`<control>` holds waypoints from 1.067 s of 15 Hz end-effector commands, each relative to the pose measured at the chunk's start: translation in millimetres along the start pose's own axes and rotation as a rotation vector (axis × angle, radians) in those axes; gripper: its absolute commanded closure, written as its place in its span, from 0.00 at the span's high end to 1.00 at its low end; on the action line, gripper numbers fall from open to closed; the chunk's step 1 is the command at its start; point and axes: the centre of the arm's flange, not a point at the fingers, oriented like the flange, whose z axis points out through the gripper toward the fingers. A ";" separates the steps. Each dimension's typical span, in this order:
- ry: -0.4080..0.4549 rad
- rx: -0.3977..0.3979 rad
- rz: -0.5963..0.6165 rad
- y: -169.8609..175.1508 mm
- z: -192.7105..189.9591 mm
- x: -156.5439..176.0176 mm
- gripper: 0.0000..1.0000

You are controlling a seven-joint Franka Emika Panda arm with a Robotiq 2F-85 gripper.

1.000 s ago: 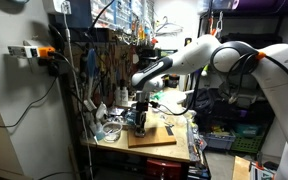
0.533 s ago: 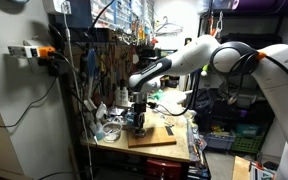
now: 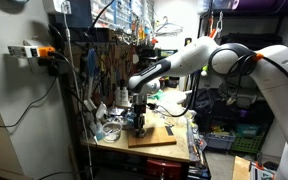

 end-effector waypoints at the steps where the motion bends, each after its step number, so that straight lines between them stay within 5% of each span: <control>1: -0.008 -0.006 0.018 2.9 2.8 4.0 0.40; 2: -0.002 -0.008 0.020 1.6 0.2 3.5 0.34; 9: 0.061 -0.080 0.023 -15.8 -39.5 -9.4 0.34; 16: 0.024 -0.156 0.071 -27.9 -54.3 -2.5 0.34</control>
